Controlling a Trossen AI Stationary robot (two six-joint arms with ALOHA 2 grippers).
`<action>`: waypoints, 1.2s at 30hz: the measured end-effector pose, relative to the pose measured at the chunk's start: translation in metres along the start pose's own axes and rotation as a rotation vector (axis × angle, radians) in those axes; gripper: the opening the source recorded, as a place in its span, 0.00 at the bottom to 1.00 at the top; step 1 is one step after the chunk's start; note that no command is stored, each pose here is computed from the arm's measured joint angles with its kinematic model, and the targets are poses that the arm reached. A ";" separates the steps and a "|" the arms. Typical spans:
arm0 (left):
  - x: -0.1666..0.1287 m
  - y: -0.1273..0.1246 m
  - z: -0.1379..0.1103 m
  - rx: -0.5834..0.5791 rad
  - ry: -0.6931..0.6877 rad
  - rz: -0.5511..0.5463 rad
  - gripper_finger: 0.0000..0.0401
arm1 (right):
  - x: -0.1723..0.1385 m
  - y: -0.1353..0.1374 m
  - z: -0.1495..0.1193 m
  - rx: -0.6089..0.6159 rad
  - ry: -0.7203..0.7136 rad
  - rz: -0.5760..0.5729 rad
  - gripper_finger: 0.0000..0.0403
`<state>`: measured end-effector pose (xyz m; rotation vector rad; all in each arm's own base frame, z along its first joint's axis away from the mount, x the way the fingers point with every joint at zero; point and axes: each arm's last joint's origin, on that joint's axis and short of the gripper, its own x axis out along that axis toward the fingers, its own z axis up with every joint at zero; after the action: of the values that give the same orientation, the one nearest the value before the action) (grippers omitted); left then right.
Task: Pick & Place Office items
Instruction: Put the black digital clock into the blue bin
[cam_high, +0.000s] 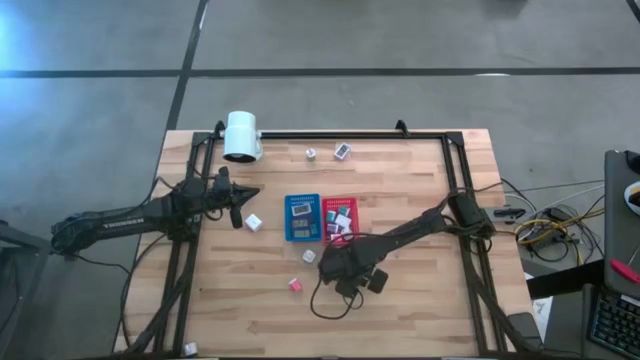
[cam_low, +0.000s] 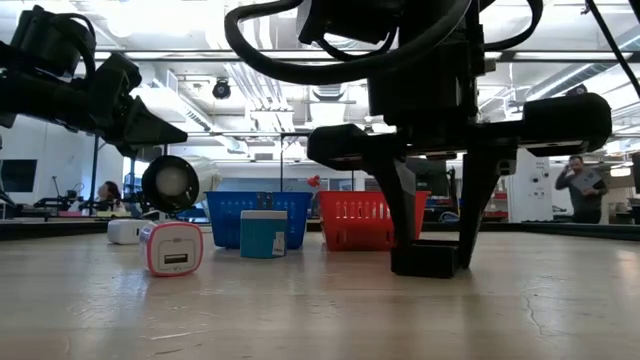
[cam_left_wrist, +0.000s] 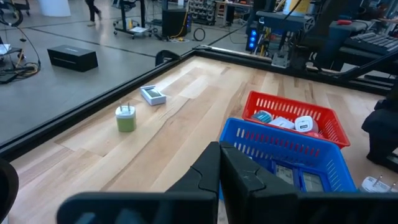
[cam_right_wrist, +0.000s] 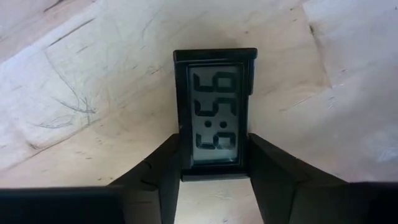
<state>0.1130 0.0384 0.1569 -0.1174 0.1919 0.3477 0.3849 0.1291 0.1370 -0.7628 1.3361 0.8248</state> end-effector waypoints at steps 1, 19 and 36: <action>0.000 0.000 0.000 0.000 0.000 0.000 0.03 | -0.001 0.000 0.000 0.000 -0.001 0.000 0.35; 0.000 0.000 -0.001 0.000 0.008 0.000 0.03 | -0.096 -0.003 -0.013 0.129 -0.406 -0.122 0.35; 0.000 0.000 -0.002 0.000 0.019 0.001 0.03 | -0.178 0.038 -0.115 0.402 -0.990 -0.554 0.35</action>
<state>0.1126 0.0382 0.1552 -0.1205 0.2104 0.3473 0.2842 0.0377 0.3044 -0.2806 0.3350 0.3568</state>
